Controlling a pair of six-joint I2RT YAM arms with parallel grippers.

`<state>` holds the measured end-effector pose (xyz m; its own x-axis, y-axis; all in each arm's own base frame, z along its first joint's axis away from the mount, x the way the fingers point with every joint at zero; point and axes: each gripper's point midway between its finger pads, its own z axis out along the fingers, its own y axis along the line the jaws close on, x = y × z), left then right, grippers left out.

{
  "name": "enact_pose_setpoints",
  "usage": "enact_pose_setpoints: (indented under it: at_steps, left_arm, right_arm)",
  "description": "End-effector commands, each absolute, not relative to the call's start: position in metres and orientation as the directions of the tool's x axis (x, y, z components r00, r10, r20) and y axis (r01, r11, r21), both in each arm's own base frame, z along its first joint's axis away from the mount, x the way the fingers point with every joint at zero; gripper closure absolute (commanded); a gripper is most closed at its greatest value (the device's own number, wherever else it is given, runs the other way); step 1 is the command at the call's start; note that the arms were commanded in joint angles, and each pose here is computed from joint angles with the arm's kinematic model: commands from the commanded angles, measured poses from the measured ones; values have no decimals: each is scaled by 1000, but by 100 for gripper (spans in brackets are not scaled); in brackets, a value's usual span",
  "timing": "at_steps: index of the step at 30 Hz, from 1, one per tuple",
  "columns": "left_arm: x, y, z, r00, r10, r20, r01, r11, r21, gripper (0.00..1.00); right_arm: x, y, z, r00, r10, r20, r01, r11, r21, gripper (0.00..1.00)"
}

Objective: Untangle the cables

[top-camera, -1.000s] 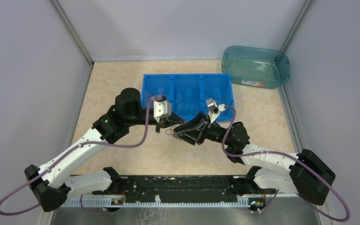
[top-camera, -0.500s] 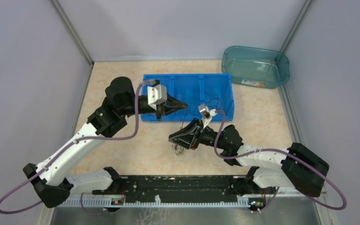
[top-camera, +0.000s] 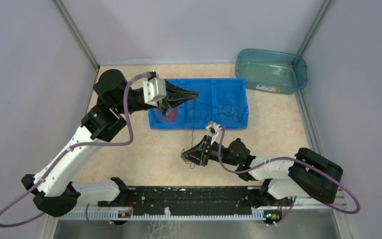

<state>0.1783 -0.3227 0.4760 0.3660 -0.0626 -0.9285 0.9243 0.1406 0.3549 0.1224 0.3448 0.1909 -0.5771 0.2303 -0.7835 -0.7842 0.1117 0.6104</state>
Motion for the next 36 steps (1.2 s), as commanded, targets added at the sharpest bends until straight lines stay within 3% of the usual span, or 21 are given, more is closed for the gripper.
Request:
enact_pose_setpoints:
  at_steps: [1,20,31,33,36]
  left_arm:
    - [176,-315,517,462,-113,-880,879,187,438,100]
    - [153,-276,674,797,-279,-536,602,436,668,100]
    - [128,-237,742,925,-282,-256,379,621,686,100]
    - [127,-237,742,928,-273,-254,371,614,696,100]
    - [130,-243,725,923,-254,-288,384,578,720,100]
  right_arm:
    - [123,342,175,-572,224,-789,-781,145,608,85]
    - [133,338,107,-611,112,-784,-724,321,610,82]
    - [136,334,89,-610,81,-788,-709,388,589,72]
    - [138,331,97,-595,110,-796,-712,387,586,68]
    - [142,319,126,-545,191,-817,-723,387,573,53]
